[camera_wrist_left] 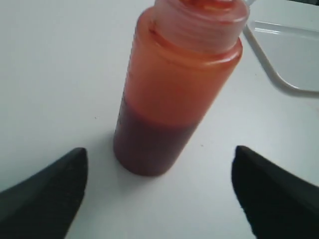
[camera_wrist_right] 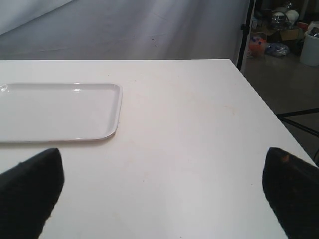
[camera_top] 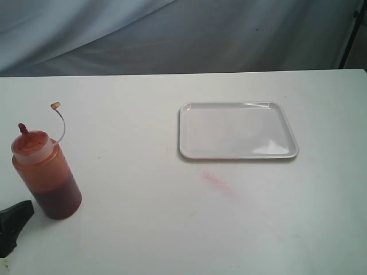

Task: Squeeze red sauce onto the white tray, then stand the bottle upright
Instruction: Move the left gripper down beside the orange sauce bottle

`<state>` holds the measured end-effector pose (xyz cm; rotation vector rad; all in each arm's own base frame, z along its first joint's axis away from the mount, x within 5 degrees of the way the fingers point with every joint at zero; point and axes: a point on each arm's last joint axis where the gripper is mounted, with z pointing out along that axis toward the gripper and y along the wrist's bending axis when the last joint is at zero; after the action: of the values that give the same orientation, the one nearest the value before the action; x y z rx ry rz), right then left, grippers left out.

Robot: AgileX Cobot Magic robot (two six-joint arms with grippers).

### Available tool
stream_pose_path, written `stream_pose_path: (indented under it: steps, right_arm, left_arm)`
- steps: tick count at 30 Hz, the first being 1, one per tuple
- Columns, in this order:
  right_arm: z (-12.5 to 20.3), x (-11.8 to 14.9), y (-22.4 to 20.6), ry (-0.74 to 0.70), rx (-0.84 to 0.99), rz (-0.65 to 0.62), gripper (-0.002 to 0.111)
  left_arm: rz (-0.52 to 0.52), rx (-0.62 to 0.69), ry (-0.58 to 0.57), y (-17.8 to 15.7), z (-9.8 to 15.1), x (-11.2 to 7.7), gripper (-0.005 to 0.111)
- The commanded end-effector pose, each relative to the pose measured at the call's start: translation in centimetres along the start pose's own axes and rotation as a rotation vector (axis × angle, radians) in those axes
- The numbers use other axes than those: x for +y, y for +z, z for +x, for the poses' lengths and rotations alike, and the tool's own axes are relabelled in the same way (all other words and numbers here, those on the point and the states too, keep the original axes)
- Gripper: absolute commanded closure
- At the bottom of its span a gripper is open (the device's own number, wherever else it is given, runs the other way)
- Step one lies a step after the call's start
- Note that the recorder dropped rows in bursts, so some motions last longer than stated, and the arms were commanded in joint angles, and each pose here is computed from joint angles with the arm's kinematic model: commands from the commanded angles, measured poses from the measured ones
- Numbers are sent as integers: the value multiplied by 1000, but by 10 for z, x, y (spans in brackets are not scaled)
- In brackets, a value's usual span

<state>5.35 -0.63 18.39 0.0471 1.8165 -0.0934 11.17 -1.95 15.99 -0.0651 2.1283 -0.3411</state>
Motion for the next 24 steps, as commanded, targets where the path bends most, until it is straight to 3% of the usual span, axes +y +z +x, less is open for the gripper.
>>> stream_pose_path:
  steps: [1, 6, 24]
  right_arm:
    - [0, -1, 0, -2, -9, 9, 3]
    - [0, -1, 0, -2, -9, 9, 3]
    - [0, -1, 0, -2, -9, 9, 3]
  left_arm:
    - [19, 48, -58, -1, 6, -2, 13]
    - [21, 47, -102, -1, 6, -2, 12]
    - [7, 51, -82, -1, 7, -1, 11]
